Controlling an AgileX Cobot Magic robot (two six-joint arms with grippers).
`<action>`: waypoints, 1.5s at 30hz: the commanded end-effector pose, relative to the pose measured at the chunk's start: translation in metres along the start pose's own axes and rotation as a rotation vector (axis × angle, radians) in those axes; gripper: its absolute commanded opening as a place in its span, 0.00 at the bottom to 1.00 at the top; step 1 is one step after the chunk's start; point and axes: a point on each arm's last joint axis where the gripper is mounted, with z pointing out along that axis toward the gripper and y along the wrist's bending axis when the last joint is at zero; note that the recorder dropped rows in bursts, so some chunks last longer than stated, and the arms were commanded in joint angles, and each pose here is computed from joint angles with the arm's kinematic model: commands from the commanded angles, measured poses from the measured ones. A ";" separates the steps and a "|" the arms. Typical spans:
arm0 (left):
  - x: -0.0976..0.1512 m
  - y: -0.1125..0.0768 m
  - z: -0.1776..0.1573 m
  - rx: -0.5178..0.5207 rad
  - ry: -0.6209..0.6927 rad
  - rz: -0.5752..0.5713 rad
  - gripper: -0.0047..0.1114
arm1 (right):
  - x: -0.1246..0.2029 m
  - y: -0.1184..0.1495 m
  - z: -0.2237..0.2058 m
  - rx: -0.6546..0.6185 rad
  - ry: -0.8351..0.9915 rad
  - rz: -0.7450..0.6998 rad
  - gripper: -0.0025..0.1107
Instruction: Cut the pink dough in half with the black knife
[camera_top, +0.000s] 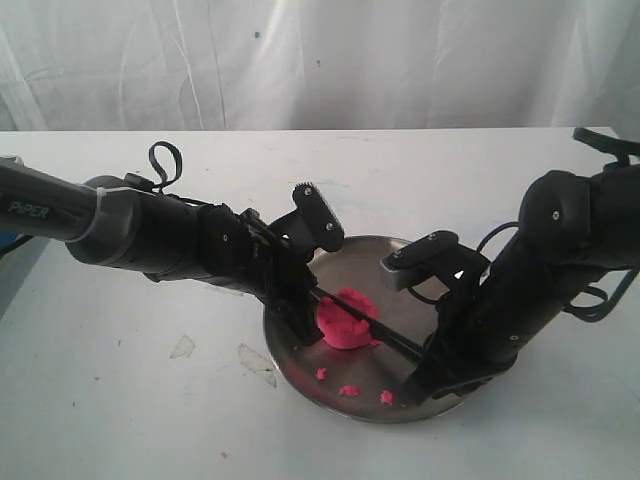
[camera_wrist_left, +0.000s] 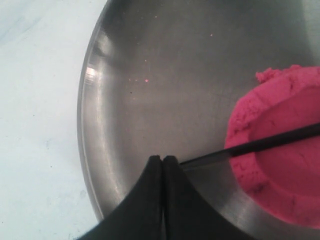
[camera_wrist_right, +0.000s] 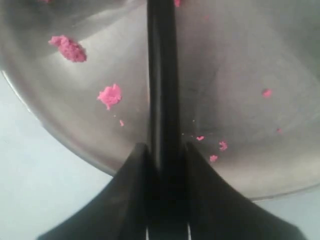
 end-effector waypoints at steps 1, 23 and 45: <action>0.010 -0.012 0.006 0.081 0.061 -0.008 0.04 | 0.001 -0.002 0.011 -0.013 0.033 -0.002 0.02; 0.009 -0.011 0.007 0.068 0.053 -0.001 0.04 | -0.005 -0.002 0.007 -0.022 0.034 0.011 0.02; 0.010 -0.013 0.007 0.085 0.065 0.011 0.04 | -0.003 -0.004 0.016 -0.033 0.068 0.018 0.02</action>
